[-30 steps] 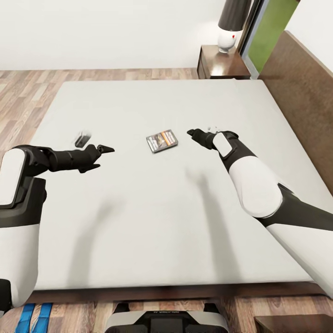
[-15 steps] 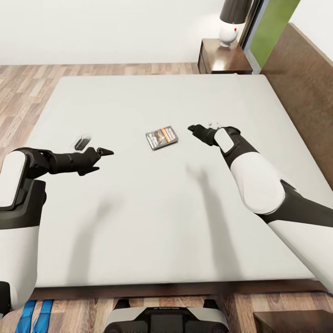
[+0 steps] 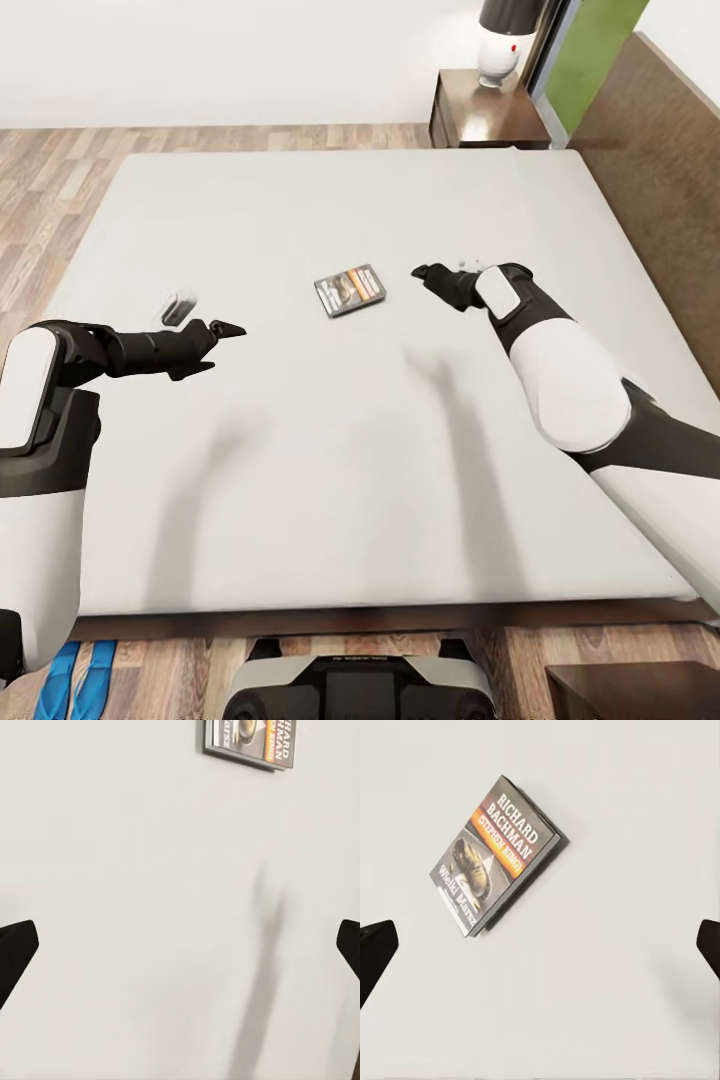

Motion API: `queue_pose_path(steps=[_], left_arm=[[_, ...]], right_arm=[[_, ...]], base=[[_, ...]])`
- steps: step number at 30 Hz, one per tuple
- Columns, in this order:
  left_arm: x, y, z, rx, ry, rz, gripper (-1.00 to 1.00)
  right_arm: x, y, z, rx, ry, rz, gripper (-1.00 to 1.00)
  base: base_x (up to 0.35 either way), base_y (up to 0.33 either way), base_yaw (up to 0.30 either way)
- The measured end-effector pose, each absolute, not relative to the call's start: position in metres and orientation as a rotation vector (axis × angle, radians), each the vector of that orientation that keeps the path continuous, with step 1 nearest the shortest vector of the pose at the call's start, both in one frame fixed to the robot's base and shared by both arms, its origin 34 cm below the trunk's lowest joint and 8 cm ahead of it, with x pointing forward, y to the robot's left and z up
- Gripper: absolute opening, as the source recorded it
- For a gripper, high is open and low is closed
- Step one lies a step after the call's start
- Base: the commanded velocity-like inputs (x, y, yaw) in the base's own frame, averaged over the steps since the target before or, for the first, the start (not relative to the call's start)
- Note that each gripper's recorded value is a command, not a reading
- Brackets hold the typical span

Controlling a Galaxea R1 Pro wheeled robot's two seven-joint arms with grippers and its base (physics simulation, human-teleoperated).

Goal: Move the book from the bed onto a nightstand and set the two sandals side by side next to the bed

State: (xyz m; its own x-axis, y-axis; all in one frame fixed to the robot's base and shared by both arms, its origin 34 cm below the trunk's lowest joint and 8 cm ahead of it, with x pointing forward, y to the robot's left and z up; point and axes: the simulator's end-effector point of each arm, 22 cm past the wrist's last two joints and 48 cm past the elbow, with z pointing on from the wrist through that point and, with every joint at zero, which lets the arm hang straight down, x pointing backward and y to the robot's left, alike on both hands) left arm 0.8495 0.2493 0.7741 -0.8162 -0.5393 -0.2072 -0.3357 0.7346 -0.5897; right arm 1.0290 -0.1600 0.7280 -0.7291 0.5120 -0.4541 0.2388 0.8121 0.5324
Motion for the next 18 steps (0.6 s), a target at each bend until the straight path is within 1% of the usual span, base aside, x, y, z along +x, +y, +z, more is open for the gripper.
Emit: queue_pose_path(steps=[8,18], left_arm=[[0.848,0.249,0.767,-0.677,2.580,-0.771,1.00],[0.847,0.248,0.758,-0.680,2.589,-0.771,1.00]], right_arm=[[1.046,-0.161,0.748,0.565,2.378,0.642,1.00],[1.046,-0.160,0.737,0.571,2.389,0.647,1.00]], base=[[0.000,0.000,0.000],[0.000,0.000,0.000]])
